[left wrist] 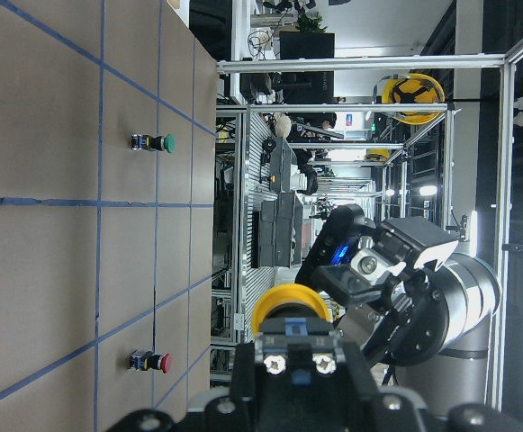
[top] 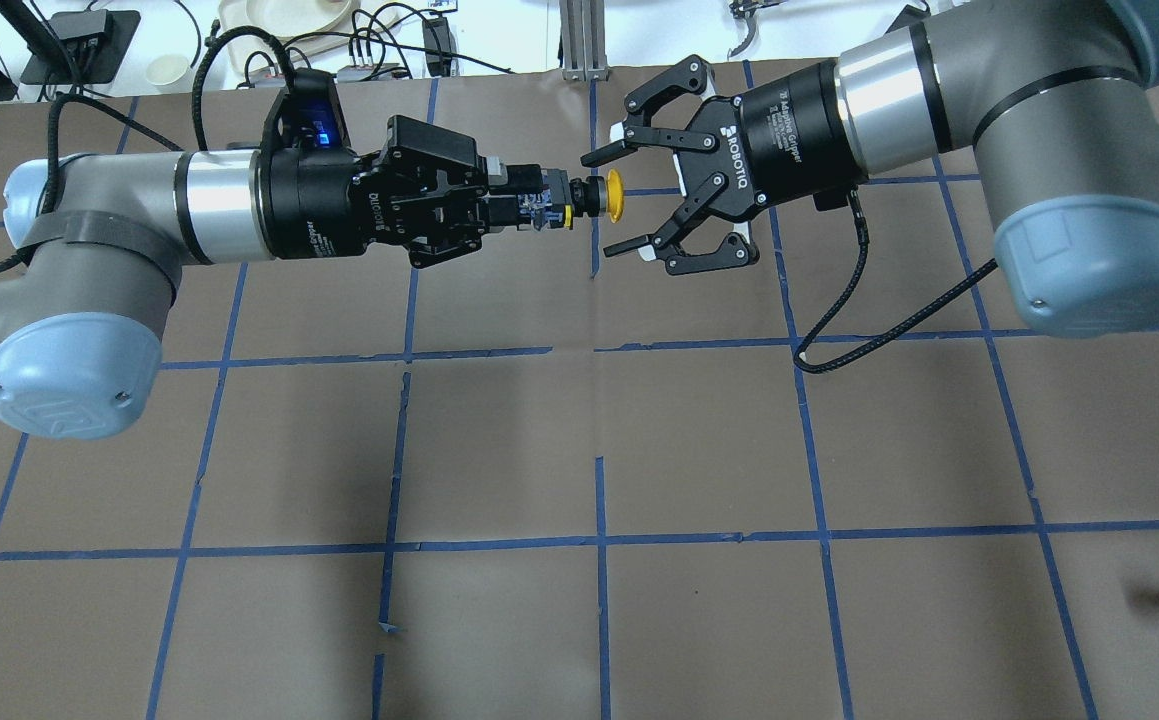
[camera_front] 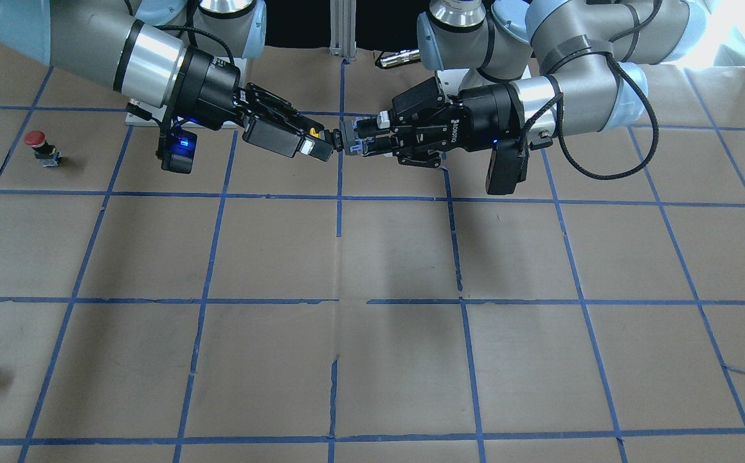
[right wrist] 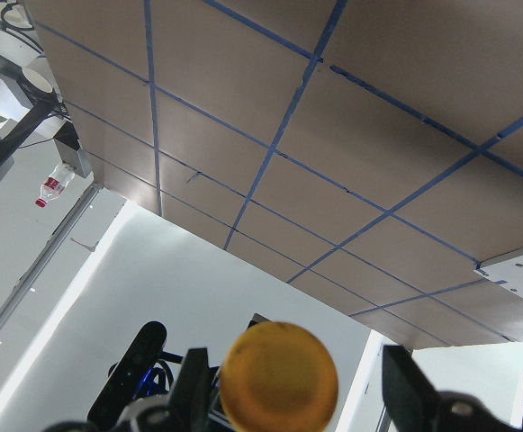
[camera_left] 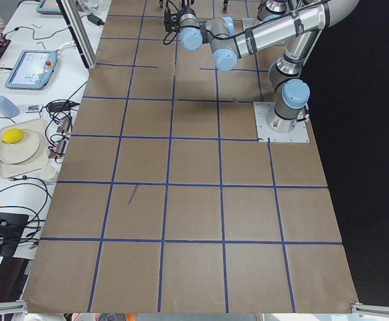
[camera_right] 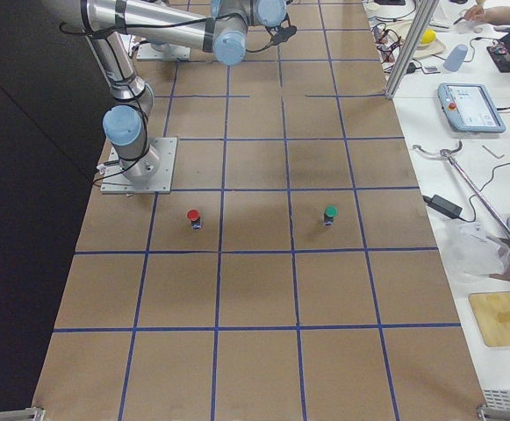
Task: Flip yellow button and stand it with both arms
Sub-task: 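Close the right gripper on the yellow button cap held by the left gripper, then open the left gripper and withdraw it while the right gripper holds the button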
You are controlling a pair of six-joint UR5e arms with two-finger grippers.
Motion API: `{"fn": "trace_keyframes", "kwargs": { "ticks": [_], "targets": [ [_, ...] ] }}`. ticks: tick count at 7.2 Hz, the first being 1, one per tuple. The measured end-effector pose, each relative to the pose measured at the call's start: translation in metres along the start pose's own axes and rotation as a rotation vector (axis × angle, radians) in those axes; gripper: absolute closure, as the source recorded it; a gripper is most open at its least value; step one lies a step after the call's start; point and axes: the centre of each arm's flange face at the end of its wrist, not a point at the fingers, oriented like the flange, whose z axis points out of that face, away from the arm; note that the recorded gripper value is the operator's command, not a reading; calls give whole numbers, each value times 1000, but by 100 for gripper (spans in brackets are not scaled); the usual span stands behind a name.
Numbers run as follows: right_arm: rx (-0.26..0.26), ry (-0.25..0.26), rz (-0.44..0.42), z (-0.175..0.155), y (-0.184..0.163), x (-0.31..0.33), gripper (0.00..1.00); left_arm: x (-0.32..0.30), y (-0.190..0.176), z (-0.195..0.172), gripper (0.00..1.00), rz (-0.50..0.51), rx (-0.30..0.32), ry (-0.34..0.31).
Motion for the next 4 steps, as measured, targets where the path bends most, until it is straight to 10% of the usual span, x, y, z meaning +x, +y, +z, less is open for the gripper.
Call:
{"fn": "trace_keyframes", "kwargs": {
  "ticks": [4],
  "targets": [
    [-5,0,13,1,-4,-2,72,1,1,0,79,3,0,-4]
  ]
}}
